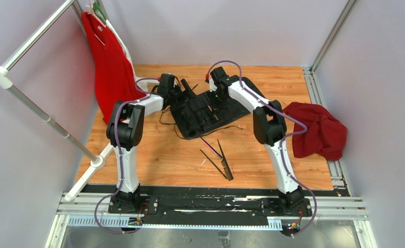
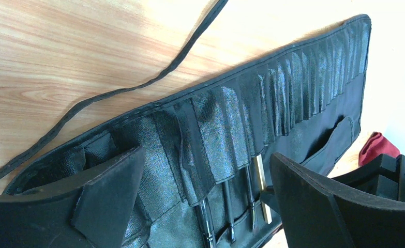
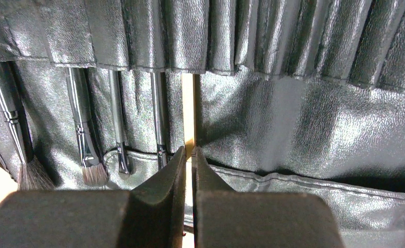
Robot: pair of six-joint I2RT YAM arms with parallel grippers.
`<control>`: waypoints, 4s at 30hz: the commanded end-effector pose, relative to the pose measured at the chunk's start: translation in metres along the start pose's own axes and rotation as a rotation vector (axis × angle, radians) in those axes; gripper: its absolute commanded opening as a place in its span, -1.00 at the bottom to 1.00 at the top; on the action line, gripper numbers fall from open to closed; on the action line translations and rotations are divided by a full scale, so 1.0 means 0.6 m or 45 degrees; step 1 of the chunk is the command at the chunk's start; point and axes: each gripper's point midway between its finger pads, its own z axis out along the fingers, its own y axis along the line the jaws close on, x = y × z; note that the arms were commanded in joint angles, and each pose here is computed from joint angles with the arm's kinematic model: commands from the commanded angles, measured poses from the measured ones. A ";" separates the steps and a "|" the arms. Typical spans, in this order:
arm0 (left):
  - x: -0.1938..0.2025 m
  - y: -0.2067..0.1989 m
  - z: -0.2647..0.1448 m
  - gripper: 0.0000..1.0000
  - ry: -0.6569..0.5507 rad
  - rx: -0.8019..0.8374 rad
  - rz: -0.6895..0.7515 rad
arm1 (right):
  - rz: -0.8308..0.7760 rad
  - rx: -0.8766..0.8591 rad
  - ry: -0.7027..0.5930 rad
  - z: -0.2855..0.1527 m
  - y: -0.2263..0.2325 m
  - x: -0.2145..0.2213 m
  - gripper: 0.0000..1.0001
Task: Organize the makeup
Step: Place the makeup brush in the cosmetics bag, then pick up the makeup brush from the center of the board.
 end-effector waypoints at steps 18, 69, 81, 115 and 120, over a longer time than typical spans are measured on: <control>0.040 0.070 -0.017 0.96 0.115 -0.191 -0.026 | -0.041 0.089 -0.171 -0.117 -0.008 -0.033 -0.15; 0.045 0.070 -0.014 0.96 0.117 -0.180 -0.031 | -0.368 -0.128 0.046 -0.124 0.229 0.404 -0.30; 0.043 0.069 -0.013 0.96 0.116 -0.180 -0.029 | -0.369 -0.110 0.077 -0.106 0.222 0.418 -0.32; 0.042 0.071 -0.015 0.96 0.115 -0.191 -0.023 | -0.397 0.020 0.042 -0.126 0.198 0.397 -0.99; 0.043 0.072 -0.016 0.96 0.116 -0.190 -0.029 | -0.443 0.087 -0.139 -0.206 0.204 0.302 -0.99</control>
